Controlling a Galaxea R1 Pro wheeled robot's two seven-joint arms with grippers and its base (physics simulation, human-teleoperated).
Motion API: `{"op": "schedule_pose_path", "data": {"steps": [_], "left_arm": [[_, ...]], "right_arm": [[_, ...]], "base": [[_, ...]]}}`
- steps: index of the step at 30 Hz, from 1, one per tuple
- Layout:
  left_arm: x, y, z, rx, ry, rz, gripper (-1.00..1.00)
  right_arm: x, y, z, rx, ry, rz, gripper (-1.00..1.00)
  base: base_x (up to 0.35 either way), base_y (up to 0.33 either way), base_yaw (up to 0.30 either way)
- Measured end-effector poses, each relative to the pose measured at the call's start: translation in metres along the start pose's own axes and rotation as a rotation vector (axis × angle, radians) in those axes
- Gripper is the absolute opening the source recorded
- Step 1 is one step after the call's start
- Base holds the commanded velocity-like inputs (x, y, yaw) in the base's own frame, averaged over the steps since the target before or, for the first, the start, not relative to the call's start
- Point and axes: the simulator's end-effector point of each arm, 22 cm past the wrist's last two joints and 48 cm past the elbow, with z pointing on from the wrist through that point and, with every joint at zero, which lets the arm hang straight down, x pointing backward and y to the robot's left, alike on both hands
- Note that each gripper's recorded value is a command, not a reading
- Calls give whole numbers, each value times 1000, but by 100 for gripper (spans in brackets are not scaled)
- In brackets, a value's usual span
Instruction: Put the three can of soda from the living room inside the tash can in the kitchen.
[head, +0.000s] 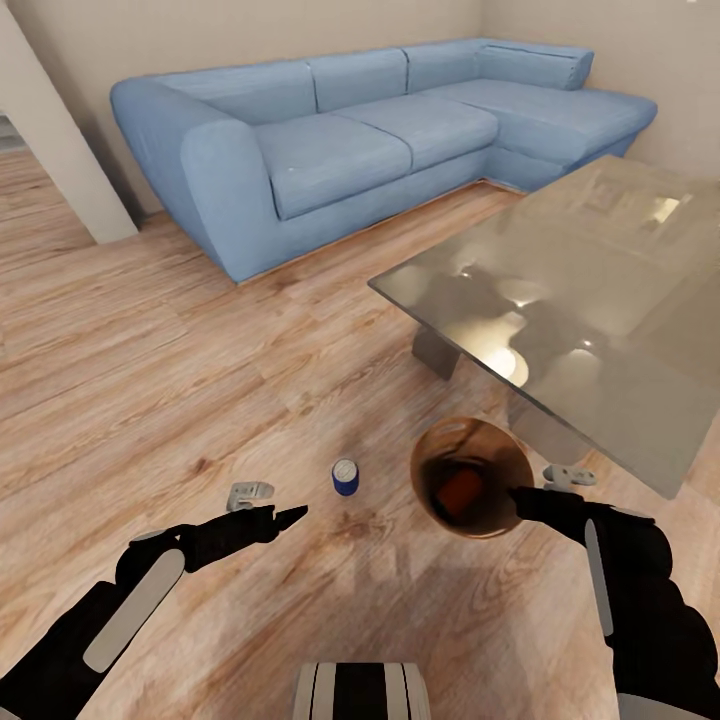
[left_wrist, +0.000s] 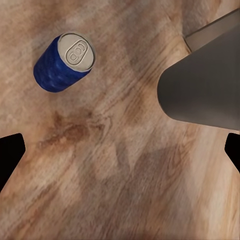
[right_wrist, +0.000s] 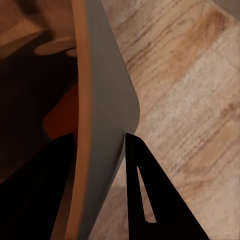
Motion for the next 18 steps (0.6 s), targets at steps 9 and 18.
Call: {"op": "schedule_pose_path", "data": {"steps": [9, 18], "left_arm": [[5, 4, 3, -3, 10, -8, 100], [11, 8, 6, -6, 21, -16, 100]], "right_arm": [[5, -1, 5, -1, 12, 2, -100], [11, 1, 10, -16, 26, 4, -100]], "base": [[0, 0, 0], [0, 0, 0]]}}
